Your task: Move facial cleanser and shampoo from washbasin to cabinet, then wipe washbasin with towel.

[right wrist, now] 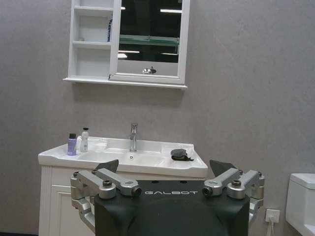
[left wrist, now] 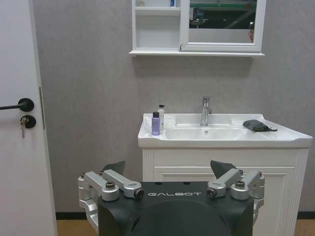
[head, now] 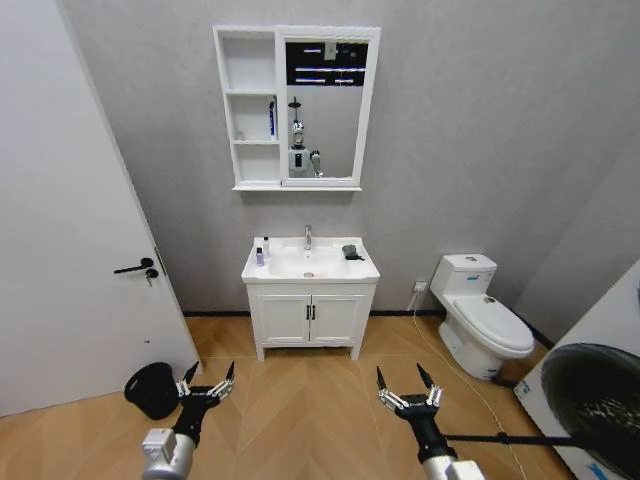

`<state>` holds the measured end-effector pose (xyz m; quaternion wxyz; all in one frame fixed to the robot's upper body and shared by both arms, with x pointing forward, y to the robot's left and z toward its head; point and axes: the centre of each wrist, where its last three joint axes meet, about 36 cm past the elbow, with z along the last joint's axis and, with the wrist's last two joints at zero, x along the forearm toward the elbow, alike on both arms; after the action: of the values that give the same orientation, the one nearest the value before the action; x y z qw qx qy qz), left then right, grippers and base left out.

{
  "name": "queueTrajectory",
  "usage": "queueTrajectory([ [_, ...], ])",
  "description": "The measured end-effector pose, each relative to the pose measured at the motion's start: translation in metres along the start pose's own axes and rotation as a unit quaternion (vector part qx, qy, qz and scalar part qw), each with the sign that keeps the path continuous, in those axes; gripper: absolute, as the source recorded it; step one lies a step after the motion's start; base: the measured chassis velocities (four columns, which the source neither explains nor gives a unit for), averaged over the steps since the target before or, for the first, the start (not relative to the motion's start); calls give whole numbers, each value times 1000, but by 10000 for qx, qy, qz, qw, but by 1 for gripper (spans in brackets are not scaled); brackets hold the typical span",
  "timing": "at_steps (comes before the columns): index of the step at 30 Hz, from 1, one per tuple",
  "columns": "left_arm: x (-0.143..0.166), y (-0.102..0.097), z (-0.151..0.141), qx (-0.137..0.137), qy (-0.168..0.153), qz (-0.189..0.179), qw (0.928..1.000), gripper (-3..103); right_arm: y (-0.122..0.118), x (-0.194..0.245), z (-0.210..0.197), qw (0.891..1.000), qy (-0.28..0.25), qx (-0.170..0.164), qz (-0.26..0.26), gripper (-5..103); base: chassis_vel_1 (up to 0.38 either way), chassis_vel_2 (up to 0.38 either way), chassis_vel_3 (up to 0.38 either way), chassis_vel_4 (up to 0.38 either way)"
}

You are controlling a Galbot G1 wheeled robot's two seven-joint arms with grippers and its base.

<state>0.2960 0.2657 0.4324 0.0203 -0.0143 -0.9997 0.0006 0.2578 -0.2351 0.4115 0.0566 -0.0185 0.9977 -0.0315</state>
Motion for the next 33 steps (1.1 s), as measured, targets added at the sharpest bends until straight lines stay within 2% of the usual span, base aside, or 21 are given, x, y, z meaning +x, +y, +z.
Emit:
queueTrajectory([
  [10,5,-1,-3,-48,-9,-13,10000,97,2,1,-1,9999,-91,-25,46,100,0,0,0,0],
  [24,8,4,-8,-82,-51,-75,9999,99,3,7,-4,10000,-12,-5,73,100,0,0,0,0],
  [25,8,4,-8,-83,-50,-74,9999,102,3,7,-4,10000,-7,-13,73,100,0,0,0,0],
  [27,10,4,-9,-103,-41,-58,9999,99,4,8,-4,10000,20,-34,52,100,0,0,0,0],
  [33,9,8,-9,-109,-64,-71,9999,99,6,9,-4,9998,159,-101,-33,100,0,0,0,0],
])
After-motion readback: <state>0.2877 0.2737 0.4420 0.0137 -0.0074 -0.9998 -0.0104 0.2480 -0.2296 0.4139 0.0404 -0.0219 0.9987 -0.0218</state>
